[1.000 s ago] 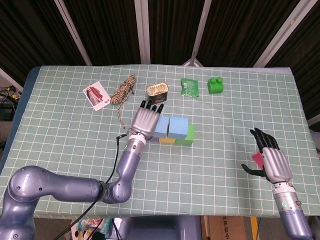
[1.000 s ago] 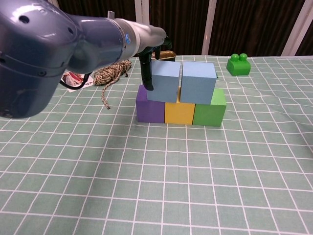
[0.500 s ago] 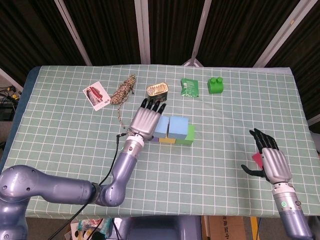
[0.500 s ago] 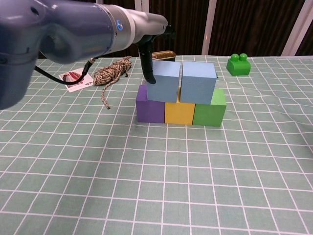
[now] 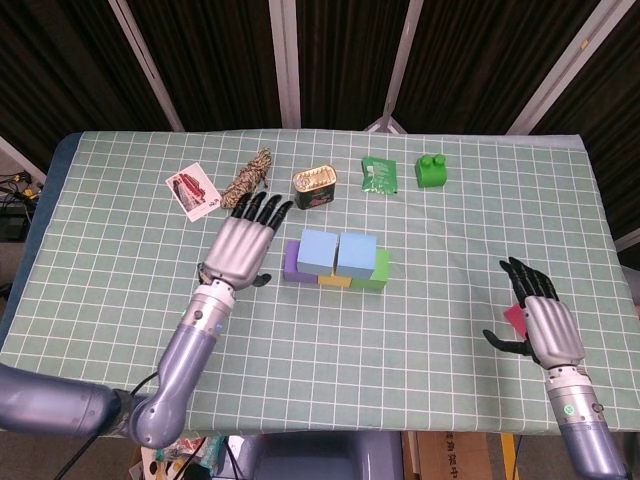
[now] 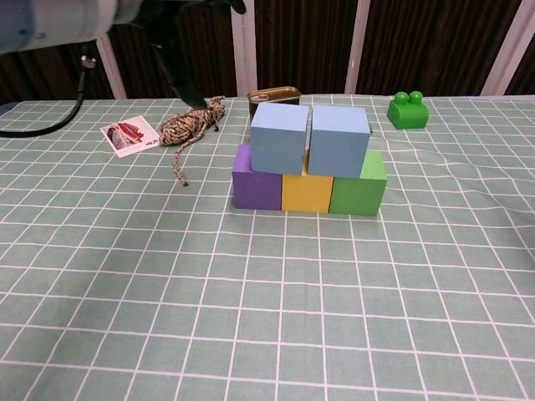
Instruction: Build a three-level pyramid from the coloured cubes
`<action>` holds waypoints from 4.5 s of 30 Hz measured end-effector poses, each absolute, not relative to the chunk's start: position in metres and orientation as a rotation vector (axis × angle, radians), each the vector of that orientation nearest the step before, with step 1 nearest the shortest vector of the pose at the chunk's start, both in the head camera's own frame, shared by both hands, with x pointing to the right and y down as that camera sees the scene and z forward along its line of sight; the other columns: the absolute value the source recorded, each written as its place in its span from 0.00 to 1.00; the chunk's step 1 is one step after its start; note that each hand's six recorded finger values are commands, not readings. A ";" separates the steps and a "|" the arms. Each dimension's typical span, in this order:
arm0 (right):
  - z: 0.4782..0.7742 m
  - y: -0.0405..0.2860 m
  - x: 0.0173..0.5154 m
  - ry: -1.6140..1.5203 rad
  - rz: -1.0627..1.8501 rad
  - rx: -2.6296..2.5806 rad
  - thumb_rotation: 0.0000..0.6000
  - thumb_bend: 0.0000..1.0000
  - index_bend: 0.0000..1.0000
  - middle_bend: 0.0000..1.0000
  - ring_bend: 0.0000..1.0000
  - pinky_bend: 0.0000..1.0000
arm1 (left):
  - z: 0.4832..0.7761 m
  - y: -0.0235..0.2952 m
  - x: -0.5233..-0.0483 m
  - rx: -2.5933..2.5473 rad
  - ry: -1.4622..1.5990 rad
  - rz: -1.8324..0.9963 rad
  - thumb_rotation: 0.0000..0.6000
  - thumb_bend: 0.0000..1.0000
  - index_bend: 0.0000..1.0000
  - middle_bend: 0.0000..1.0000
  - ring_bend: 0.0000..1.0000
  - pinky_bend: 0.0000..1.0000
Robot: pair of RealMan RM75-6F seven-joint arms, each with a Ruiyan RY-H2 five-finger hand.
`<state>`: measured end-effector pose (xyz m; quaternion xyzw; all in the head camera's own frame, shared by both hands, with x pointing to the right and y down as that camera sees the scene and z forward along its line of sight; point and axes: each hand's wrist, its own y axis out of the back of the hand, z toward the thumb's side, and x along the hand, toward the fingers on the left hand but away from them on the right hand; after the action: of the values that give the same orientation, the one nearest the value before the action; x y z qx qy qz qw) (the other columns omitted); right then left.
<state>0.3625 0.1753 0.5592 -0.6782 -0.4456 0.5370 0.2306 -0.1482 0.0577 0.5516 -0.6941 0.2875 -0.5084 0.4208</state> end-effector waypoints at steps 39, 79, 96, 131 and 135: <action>0.567 0.198 0.352 -1.021 1.483 -1.835 1.00 0.23 0.00 0.00 0.00 0.00 | 0.531 0.197 -0.370 -1.598 0.981 -1.367 1.00 0.01 0.00 0.03 0.01 0.05; 0.609 0.150 0.405 -0.997 1.734 -1.698 1.00 0.23 0.00 0.00 0.00 0.00 | 0.544 0.188 -0.379 -1.585 0.978 -1.408 1.00 0.09 0.00 0.03 0.01 0.05; 0.643 0.156 0.441 -1.016 1.949 -1.646 1.00 0.23 0.00 0.00 0.00 0.00 | 0.544 0.189 -0.375 -1.607 0.971 -1.397 1.00 0.09 0.00 0.03 0.01 0.05; 0.653 0.165 0.456 -0.987 2.067 -1.565 1.00 0.23 0.00 0.42 0.26 0.00 | 0.540 0.192 -0.371 -1.649 0.978 -1.377 1.00 0.09 0.00 0.03 0.01 0.05; 0.653 0.165 0.452 -0.976 2.050 -1.586 1.00 0.23 0.00 0.42 0.26 0.00 | 0.539 0.192 -0.370 -1.652 0.983 -1.370 1.00 0.09 0.00 0.03 0.01 0.05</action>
<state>0.4519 0.1651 0.6526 -0.5629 -0.3462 0.7274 0.1850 -0.3703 0.1916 0.5389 -0.6471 0.3852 -0.5367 0.3805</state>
